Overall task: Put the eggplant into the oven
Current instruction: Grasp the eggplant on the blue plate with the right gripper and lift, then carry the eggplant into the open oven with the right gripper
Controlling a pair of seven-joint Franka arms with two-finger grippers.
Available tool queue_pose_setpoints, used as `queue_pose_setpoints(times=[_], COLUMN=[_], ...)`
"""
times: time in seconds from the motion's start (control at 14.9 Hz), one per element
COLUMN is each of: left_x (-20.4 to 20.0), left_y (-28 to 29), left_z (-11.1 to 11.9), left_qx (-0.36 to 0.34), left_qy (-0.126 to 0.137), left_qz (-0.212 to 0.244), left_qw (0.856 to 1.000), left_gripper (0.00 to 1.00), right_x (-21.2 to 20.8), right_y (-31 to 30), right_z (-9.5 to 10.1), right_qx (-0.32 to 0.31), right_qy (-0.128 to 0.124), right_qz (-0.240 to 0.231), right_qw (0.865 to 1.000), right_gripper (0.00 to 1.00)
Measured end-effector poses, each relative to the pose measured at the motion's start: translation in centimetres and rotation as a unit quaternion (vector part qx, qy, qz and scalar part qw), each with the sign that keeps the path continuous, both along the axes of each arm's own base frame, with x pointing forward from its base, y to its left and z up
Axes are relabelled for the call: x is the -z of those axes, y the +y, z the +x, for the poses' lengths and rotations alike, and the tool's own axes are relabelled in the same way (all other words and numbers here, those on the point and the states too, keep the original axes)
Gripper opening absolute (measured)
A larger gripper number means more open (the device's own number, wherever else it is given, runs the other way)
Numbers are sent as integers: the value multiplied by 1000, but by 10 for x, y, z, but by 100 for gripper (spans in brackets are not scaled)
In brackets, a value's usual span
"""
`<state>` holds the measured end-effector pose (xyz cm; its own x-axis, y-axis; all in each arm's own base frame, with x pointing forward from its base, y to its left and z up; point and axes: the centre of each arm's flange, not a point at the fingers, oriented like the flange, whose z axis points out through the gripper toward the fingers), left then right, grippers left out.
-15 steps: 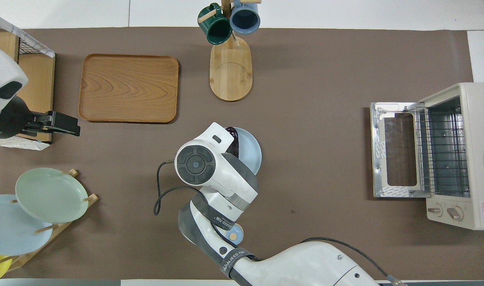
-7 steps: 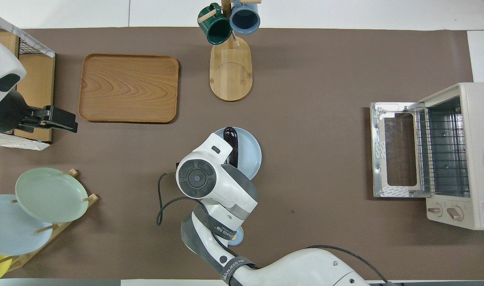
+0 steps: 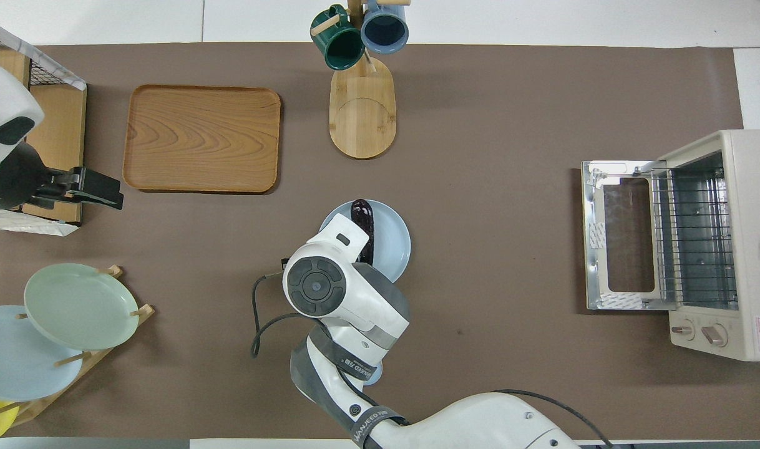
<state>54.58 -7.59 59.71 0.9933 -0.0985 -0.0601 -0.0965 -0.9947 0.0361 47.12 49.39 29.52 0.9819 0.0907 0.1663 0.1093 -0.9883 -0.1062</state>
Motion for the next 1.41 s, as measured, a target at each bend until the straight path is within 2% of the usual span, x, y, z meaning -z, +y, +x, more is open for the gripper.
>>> queue_pose_setpoints(times=[0.07, 0.2, 0.27, 0.4, 0.54, 0.74, 0.94, 1.07, 1.21, 1.41], left_x=[0, 0, 0, 0, 0, 0, 0, 0, 0, 0], left_y=[1, 3, 5, 6, 6, 6, 6, 6, 6, 6], left_z=[0, 0, 1, 1, 1, 1, 1, 1, 1, 1], left_qx=[-1, -3, -4, -6, -6, -6, -6, -6, -6, -6], left_qy=[0, 0, 0, 0, 0, 0, -1, -1, -1, -1], left_qz=[0, 0, 0, 0, 0, 0, 0, 0, 0, 0], left_qw=[1000, 1000, 1000, 1000, 1000, 1000, 1000, 1000, 1000, 1000], left_gripper=[100, 100, 100, 100, 100, 100, 100, 100, 100, 100], right_x=[3, -1, -6, -12, -26, -75, -111, -132, -136, -122], right_y=[0, 0, -1, -3, -7, -24, -97, -167, -231, -308], right_z=[-1, -2, -1, 0, 6, 31, 71, 87, 82, 73], right_qx=[-1, -1, -1, -7, -24, -49, -81, -75, -50, -47], right_qy=[0, -3, -5, -5, -1, 18, 36, 63, 102, 132], right_qz=[1, 2, 3, -11, -62, -131, -159, -175, -198, -240], right_qw=[1000, 1000, 1000, 1000, 998, 990, 983, 980, 974, 961], right_gripper=[30, 11, 7, 7, 7, 3, 3, 3, 3, 3])
